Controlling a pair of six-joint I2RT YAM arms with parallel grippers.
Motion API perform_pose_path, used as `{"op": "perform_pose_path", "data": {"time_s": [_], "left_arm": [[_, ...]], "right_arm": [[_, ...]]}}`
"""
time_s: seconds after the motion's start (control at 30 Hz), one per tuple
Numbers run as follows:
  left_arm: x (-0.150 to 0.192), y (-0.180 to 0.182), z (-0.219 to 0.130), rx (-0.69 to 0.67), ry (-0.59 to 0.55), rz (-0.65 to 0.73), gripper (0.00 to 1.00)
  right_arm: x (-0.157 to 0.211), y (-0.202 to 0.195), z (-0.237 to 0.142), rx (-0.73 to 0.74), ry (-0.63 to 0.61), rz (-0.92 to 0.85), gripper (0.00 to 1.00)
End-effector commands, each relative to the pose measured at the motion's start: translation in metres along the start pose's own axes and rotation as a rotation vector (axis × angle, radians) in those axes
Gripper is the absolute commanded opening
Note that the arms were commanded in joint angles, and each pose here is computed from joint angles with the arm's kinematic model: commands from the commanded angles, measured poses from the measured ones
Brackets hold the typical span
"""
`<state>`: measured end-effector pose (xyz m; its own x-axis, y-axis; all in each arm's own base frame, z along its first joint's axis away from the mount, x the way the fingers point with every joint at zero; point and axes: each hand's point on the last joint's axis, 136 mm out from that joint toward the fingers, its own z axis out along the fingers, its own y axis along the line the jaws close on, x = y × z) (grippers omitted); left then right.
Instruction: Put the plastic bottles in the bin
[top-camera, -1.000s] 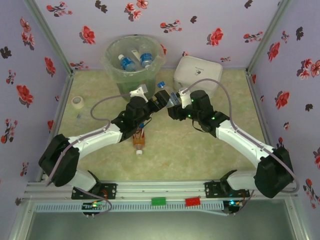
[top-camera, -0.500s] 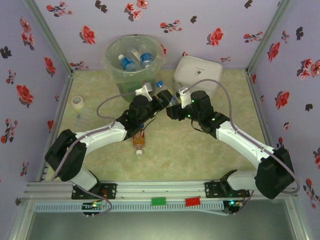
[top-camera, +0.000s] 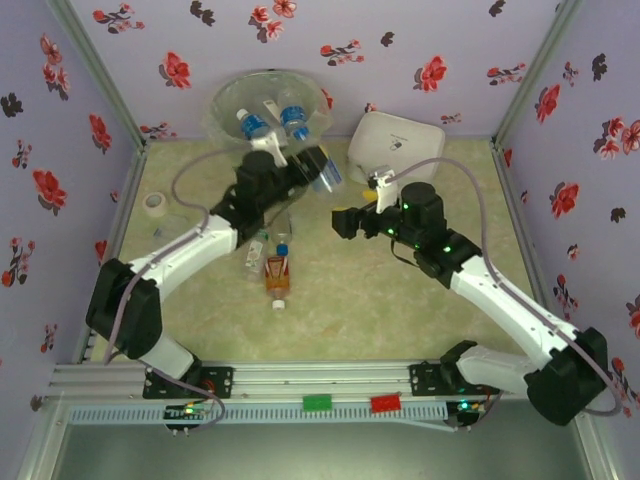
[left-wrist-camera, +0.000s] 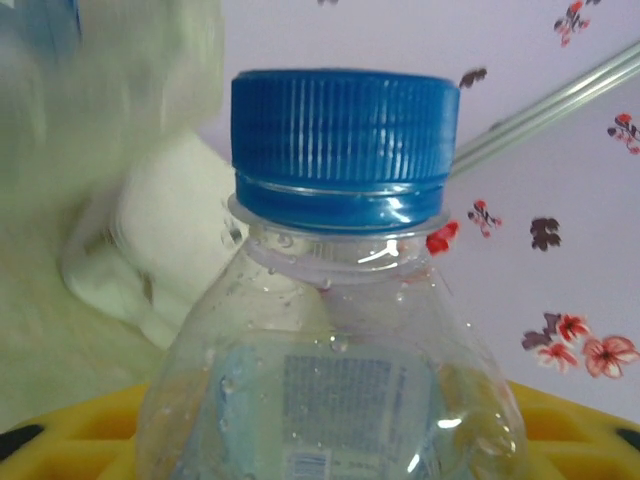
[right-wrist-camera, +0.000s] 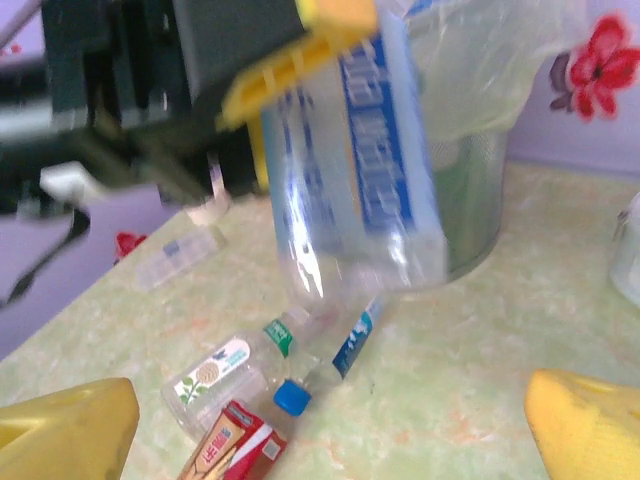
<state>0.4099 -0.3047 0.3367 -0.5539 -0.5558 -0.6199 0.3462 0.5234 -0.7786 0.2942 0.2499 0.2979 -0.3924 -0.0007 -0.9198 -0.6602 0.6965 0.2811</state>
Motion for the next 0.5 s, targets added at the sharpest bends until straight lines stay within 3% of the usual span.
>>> {"op": "perform_pose_path", "data": {"time_s": [0.0,0.2,0.47], "left_arm": [[-0.049,-0.039,-0.014,0.052,0.024,0.176,0.43],[-0.124,-0.051,-0.021,0.015,-0.028,0.311,0.43],[-0.183,-0.003,-0.012,-0.080,-0.032,0.342,0.42]], "right_arm": [[-0.019,-0.007,-0.016,0.068,-0.064,0.025,1.00],[-0.013,-0.026,-0.028,0.175,-0.100,0.053,1.00],[0.005,-0.041,-0.026,0.245,-0.004,0.063,1.00]]}}
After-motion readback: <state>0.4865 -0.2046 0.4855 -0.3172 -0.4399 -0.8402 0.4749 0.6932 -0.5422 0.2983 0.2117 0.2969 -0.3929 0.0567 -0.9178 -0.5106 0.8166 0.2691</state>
